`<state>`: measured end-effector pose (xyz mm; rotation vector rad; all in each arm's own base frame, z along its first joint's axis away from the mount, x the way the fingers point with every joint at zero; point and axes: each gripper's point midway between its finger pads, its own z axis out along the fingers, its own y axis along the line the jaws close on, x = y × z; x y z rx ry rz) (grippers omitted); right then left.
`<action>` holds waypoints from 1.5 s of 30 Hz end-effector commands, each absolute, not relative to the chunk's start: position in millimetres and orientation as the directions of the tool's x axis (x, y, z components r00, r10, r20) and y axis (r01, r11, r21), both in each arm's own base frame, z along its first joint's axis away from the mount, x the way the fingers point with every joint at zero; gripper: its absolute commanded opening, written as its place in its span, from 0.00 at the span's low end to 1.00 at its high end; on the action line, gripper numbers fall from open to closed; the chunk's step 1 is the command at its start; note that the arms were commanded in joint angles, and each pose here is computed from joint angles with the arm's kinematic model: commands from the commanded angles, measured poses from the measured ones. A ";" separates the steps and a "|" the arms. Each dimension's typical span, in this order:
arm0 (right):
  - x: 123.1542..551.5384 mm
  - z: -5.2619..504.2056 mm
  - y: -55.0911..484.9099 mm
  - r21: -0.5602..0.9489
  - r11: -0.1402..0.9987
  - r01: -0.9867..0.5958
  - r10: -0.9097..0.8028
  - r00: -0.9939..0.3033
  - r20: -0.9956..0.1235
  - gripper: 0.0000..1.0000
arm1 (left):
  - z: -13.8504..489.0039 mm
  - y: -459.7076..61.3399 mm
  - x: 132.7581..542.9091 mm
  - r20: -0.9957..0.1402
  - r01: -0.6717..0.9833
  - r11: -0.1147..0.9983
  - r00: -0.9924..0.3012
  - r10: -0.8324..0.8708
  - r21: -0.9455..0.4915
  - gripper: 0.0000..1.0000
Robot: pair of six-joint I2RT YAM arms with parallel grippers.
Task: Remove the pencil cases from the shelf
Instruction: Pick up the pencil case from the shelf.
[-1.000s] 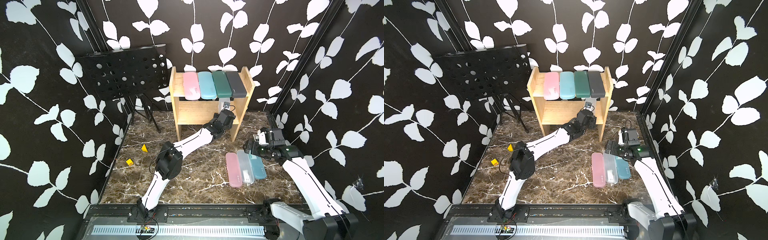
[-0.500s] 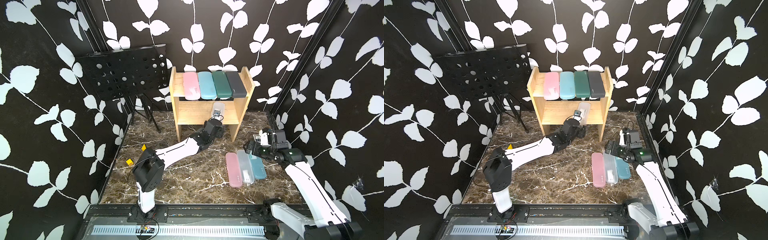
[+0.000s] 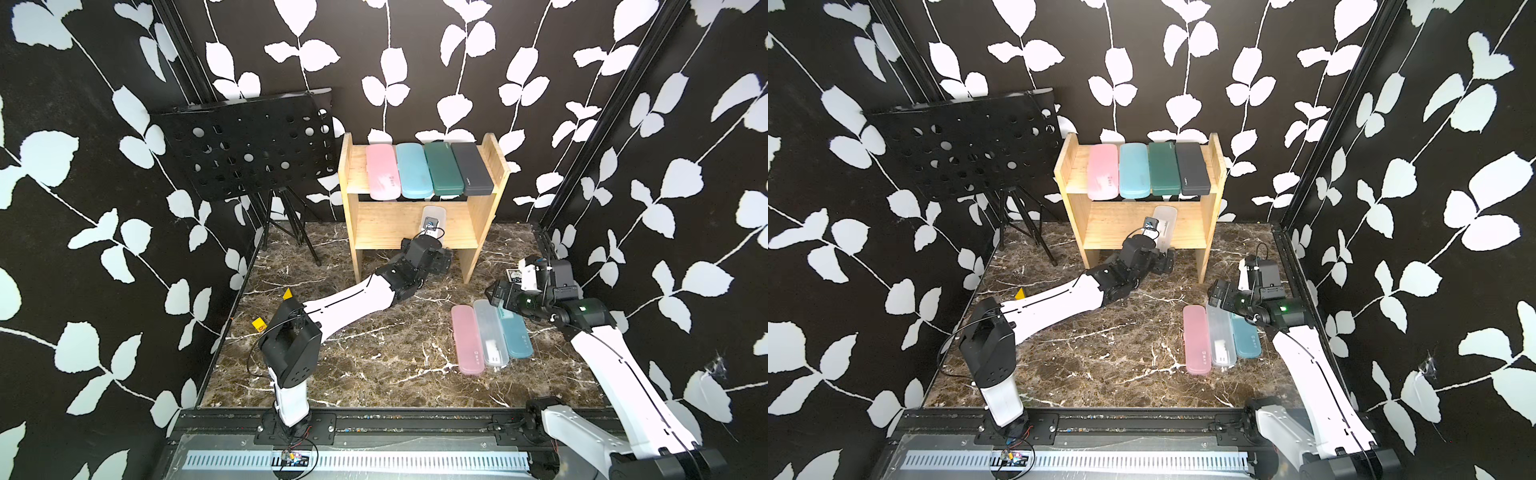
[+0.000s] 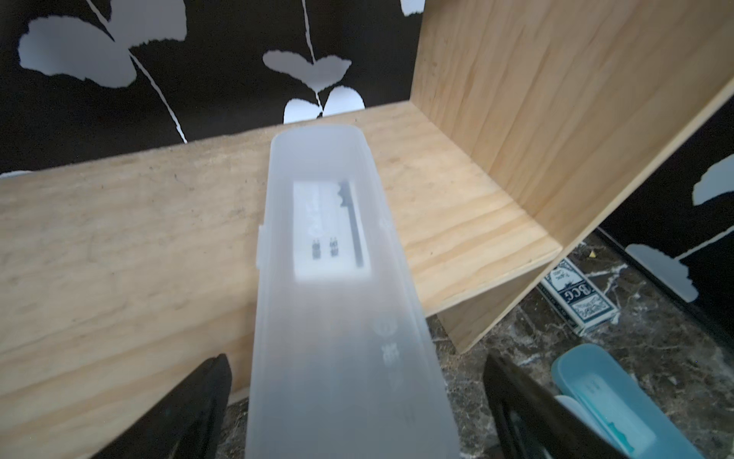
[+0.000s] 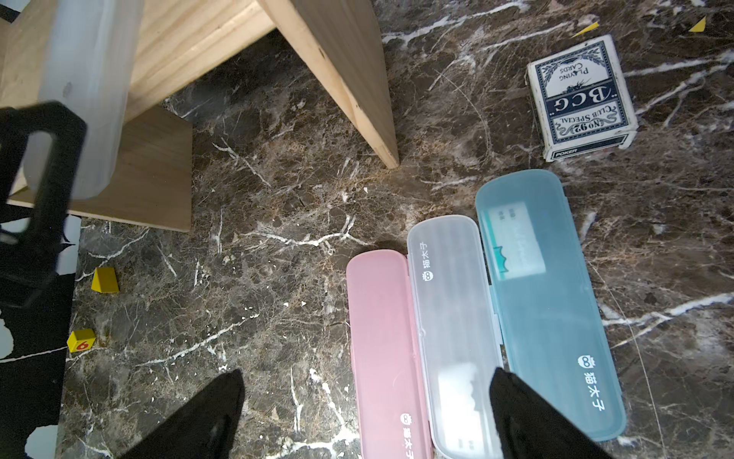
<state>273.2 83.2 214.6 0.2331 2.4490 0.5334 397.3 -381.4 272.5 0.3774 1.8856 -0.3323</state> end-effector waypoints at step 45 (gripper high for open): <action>270.0 220.0 81.6 0.416 0.909 0.033 0.282 -0.784 -0.553 1.00 | 278.5 -319.8 371.4 -0.893 0.354 0.931 -0.442 0.082 -0.090 0.63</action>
